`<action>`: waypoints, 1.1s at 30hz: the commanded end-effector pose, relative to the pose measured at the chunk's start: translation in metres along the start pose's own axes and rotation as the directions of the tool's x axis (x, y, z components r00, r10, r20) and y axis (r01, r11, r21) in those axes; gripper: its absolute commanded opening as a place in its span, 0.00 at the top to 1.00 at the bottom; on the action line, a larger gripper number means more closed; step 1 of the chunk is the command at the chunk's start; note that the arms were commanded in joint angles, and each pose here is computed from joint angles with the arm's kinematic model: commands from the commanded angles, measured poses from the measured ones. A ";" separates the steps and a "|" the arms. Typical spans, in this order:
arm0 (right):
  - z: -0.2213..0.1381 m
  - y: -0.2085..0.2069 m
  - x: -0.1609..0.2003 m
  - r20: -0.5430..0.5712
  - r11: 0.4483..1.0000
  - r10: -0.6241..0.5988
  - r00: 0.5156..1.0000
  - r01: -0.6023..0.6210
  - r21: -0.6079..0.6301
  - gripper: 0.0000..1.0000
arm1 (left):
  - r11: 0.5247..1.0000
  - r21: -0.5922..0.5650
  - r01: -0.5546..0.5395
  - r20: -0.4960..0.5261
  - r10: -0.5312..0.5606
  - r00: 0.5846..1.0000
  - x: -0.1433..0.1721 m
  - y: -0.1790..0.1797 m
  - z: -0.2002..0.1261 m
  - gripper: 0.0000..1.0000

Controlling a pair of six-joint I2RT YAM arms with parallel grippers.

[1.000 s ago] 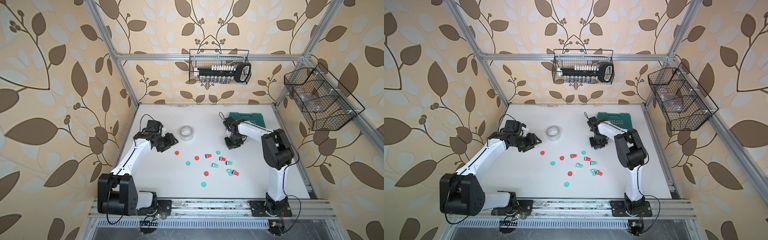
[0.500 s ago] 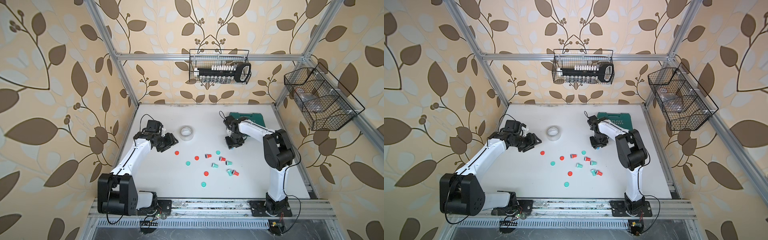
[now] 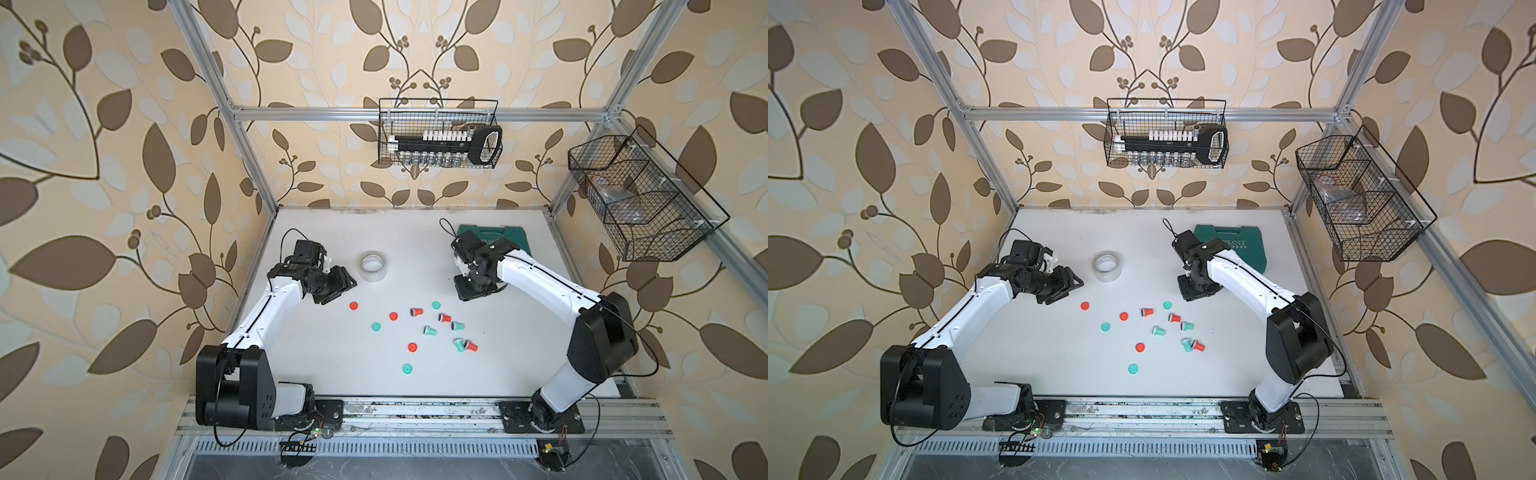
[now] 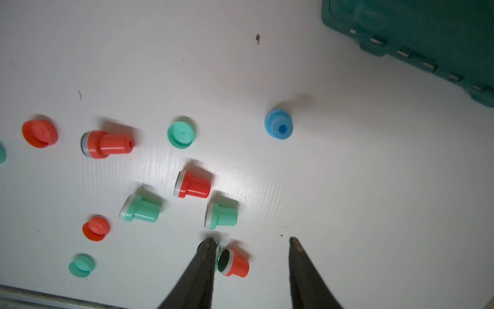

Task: Close the stamp cap
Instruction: Move the stamp at the center of the board, then pick up the stamp from the center of the board.

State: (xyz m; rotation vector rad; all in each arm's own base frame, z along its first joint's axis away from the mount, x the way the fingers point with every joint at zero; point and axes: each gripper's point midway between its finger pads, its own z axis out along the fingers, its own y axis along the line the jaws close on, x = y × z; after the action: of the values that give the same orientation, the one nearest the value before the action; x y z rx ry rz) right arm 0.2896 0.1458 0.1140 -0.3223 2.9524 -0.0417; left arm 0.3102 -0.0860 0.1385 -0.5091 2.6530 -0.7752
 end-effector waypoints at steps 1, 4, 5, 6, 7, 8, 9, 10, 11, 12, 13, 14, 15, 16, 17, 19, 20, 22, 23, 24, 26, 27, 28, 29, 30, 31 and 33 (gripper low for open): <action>0.004 -0.007 0.037 -0.066 1.000 0.018 0.998 -0.017 0.014 0.59 | 1.000 0.024 -0.004 -0.006 0.005 1.000 -0.002 -0.005 -0.003 0.38; 0.010 -0.012 0.062 -0.102 1.000 0.018 0.995 -0.017 0.009 0.59 | 1.000 0.027 -0.002 -0.010 0.002 1.000 -0.002 -0.006 -0.002 0.38; 0.011 -0.012 0.069 -0.113 1.000 0.014 0.993 -0.014 0.004 0.59 | 1.000 0.029 -0.002 -0.012 0.002 1.000 -0.002 -0.006 -0.001 0.38; 0.015 -0.012 0.077 -0.127 1.000 0.022 0.992 -0.022 0.000 0.59 | 1.000 0.029 -0.001 -0.014 0.002 1.000 -0.001 -0.006 -0.001 0.38; 0.017 -0.010 0.082 -0.132 0.999 0.027 0.991 -0.029 -0.019 0.60 | 1.000 0.029 0.000 -0.017 0.000 1.000 -0.001 -0.006 0.000 0.38; 0.020 -0.005 0.086 -0.134 0.999 0.026 0.991 -0.031 -0.040 0.60 | 1.000 0.029 0.001 -0.016 0.000 1.000 -0.001 -0.006 0.000 0.38; 0.022 -0.002 0.091 -0.136 0.998 0.024 0.990 -0.031 -0.053 0.60 | 1.000 0.029 0.001 -0.018 -0.001 1.000 -0.001 -0.005 0.000 0.38; 0.025 -0.001 0.095 -0.140 0.998 0.037 0.989 -0.045 -0.054 0.60 | 1.000 0.028 0.002 -0.020 -0.001 1.000 -0.001 -0.005 0.001 0.38; 0.028 -0.002 0.098 -0.143 0.997 0.049 0.988 -0.057 -0.048 0.60 | 1.000 0.027 0.001 -0.022 0.000 1.000 -0.001 -0.005 0.001 0.38; 0.032 -0.003 0.102 -0.148 0.997 0.063 0.987 -0.070 -0.041 0.60 | 1.000 0.028 0.002 -0.024 -0.002 1.000 -0.001 -0.005 0.001 0.38; 0.034 -0.003 0.103 -0.146 0.996 0.072 0.987 -0.077 -0.032 0.61 | 1.000 0.028 0.001 -0.024 -0.001 1.000 -0.001 -0.005 0.001 0.38; 0.035 -0.003 0.104 -0.139 0.998 0.066 0.988 -0.069 -0.015 0.61 | 1.000 0.026 0.002 -0.024 -0.002 1.000 -0.001 -0.004 0.002 0.37; 0.036 -0.002 0.105 -0.138 0.998 0.061 0.988 -0.062 -0.003 0.61 | 1.000 0.026 0.002 -0.024 -0.001 1.000 -0.001 -0.004 0.001 0.38; 0.038 -0.001 0.106 -0.142 0.998 0.061 0.988 -0.060 0.005 0.61 | 1.000 0.024 0.003 -0.024 -0.002 1.000 -0.001 -0.004 0.002 0.38; 0.042 0.000 0.109 -0.154 0.998 0.063 0.986 -0.062 0.008 0.62 | 1.000 0.025 0.002 -0.024 -0.002 1.000 -0.001 -0.004 0.002 0.38; 0.048 0.006 0.114 -0.169 0.999 0.038 0.985 -0.035 0.021 0.62 | 1.000 0.021 0.003 -0.024 -0.002 1.000 -0.001 -0.004 0.002 0.38; 0.050 0.010 0.115 -0.174 0.999 0.023 0.985 -0.018 0.028 0.62 | 1.000 0.017 0.004 -0.024 -0.003 1.000 -0.001 -0.003 0.002 0.38; 0.055 0.013 0.119 -0.183 0.999 0.016 0.983 -0.009 0.036 0.62 | 1.000 0.014 0.002 -0.024 -0.002 1.000 -0.001 -0.002 0.002 0.38; 0.058 0.014 0.121 -0.192 0.999 0.014 0.981 -0.007 0.038 0.62 | 1.000 0.015 0.002 -0.023 -0.002 1.000 -0.001 -0.003 0.002 0.38; 0.060 0.013 0.122 -0.193 0.999 0.015 0.981 -0.006 0.047 0.62 | 1.000 0.014 0.004 -0.024 -0.003 1.000 -0.001 -0.002 0.002 0.38; 0.062 0.011 0.122 -0.188 0.998 0.017 0.982 -0.005 0.065 0.62 | 1.000 0.015 0.004 -0.024 -0.003 1.000 -0.001 -0.003 0.002 0.38; 0.063 0.009 0.121 -0.183 0.997 0.017 0.983 -0.004 0.074 0.62 | 1.000 0.015 0.004 -0.024 -0.004 1.000 -0.001 -0.003 0.002 0.37; 0.064 0.008 0.121 -0.180 0.996 0.020 0.983 -0.005 0.084 0.63 | 1.000 0.015 0.005 -0.025 -0.005 1.000 -0.001 -0.002 0.002 0.38; 0.064 0.007 0.120 -0.179 0.996 0.021 0.984 -0.004 0.091 0.63 | 1.000 0.015 0.004 -0.025 -0.004 1.000 -0.001 -0.002 0.002 0.38; 0.064 0.007 0.120 -0.180 0.996 0.021 0.984 -0.004 0.093 0.63 | 1.000 0.015 0.005 -0.026 -0.004 1.000 -0.002 -0.002 0.003 0.38; 0.065 0.007 0.118 -0.177 0.995 0.020 0.984 -0.003 0.096 0.64 | 1.000 0.015 0.005 -0.026 -0.004 1.000 -0.002 -0.002 0.003 0.38; 0.067 0.008 0.116 -0.177 0.995 0.018 0.984 -0.001 0.096 0.65 | 1.000 0.015 0.005 -0.027 -0.005 1.000 -0.002 -0.002 0.003 0.37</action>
State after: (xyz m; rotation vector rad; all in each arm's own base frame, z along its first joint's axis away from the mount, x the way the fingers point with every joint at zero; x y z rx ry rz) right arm 0.1842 0.1309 0.0326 -0.3222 3.1253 -0.1731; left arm 0.3100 -0.0889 0.1320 -0.5164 2.6778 -0.7976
